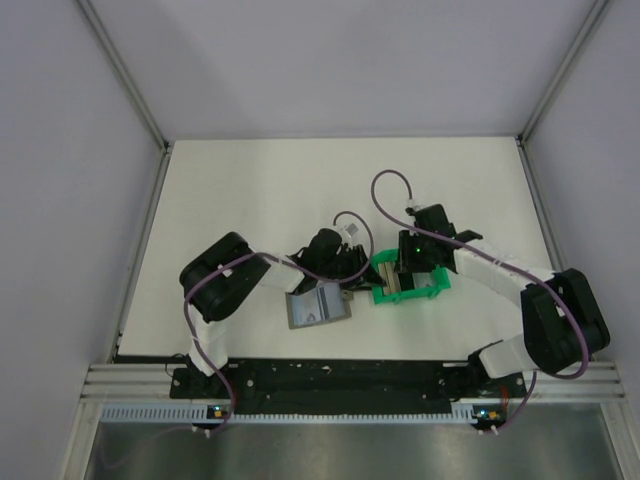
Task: Put the credit cards into the card holder
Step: Pick up the credit card from the storage box.
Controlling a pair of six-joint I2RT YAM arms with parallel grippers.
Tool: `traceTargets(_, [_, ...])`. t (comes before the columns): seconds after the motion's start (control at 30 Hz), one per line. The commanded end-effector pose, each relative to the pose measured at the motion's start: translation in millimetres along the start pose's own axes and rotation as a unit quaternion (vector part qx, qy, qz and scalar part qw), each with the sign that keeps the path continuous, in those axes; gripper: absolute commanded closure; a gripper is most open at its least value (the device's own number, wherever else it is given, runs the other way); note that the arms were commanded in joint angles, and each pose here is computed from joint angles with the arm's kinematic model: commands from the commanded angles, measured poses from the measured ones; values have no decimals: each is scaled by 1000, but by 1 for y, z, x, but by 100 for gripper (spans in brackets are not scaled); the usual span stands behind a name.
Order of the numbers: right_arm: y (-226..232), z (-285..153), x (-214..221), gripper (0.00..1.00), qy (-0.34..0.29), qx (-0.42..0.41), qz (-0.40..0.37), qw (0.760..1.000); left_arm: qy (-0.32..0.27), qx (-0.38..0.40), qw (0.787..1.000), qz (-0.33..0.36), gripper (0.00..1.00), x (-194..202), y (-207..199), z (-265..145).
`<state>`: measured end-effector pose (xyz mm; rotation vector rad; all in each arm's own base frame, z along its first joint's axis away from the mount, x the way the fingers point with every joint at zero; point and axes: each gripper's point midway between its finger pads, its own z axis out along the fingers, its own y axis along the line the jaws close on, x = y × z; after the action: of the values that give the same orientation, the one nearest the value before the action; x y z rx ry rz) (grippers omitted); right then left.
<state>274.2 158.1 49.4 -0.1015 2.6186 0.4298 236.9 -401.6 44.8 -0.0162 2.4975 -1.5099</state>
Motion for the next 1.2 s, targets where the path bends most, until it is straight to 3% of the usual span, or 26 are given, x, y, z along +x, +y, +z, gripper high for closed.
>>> traceTargets(0.0, [-7,-14,-22,68,-34,29,-21,999,-23,17,999,44,66,-13,-22,-7])
traceTargets(0.3, [-9,-17,-22,75,-33,33,-23,999,-23,10,998,51,68,-12,-21,-11])
traceTargets(0.63, [-22,-31,-29,75,-50,75,-21,996,-32,-12,997,69,73,-13,-18,-19])
traceTargets(1.17, [13,-19,-16,76,-15,-26,-4,1000,-32,-14,997,70,75,-14,-21,-19])
